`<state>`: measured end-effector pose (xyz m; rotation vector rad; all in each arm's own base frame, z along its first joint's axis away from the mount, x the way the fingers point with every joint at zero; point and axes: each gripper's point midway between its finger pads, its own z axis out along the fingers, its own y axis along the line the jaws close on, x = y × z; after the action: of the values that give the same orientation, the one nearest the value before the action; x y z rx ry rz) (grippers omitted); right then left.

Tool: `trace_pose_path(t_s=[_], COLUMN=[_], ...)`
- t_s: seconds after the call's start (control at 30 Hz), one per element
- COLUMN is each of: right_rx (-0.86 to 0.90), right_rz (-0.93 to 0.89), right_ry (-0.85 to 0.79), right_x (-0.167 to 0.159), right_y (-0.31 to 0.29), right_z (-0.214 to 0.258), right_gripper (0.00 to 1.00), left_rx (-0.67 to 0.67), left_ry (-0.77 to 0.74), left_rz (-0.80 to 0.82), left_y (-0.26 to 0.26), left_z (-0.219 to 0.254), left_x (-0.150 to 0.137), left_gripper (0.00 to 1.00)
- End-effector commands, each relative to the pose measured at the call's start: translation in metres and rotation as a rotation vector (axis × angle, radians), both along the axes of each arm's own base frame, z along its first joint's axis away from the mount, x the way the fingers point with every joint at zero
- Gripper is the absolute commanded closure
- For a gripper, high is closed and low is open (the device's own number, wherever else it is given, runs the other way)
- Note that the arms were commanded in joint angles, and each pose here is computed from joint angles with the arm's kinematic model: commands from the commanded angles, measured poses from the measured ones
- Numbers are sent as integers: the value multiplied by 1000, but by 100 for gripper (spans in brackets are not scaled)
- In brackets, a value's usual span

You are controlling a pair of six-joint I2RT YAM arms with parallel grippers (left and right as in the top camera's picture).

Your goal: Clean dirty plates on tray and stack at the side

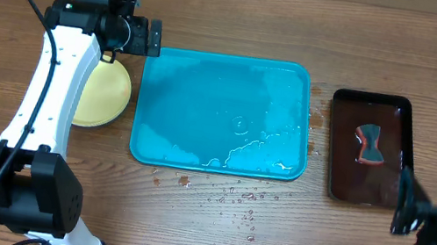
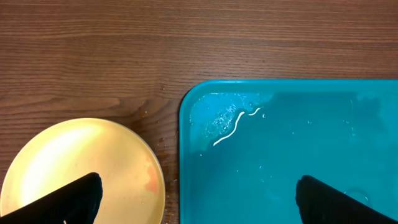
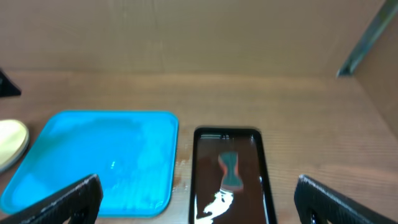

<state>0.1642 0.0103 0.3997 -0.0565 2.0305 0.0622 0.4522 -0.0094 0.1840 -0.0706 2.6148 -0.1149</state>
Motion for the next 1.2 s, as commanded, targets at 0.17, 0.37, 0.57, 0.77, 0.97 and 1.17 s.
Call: trace_pose_path(t_s=[0.17, 0.37, 0.57, 0.77, 0.97, 1.17], right_rx=[50, 53, 38, 11, -1, -12], right_rz=[-1, 6, 6, 19, 81, 177], right_ry=[202, 191, 92, -114, -314, -484], right_x=[-35, -33, -13, 10, 27, 47], right_y=[7, 8, 5, 3, 11, 24], right_z=[-42, -40, -27, -25, -44, -77], right_gripper=[0, 0, 0, 0, 0, 0], left_rx=[8, 8, 8, 8, 8, 8], left_ry=[3, 3, 3, 3, 3, 3], left_rz=[-22, -22, -22, -22, -22, -22], left_y=[-1, -1, -1, -1, -1, -1], left_z=[-3, -3, -3, -3, -3, -3], left_x=[2, 2, 2, 2, 2, 2], left_gripper=[0, 0, 0, 0, 0, 0])
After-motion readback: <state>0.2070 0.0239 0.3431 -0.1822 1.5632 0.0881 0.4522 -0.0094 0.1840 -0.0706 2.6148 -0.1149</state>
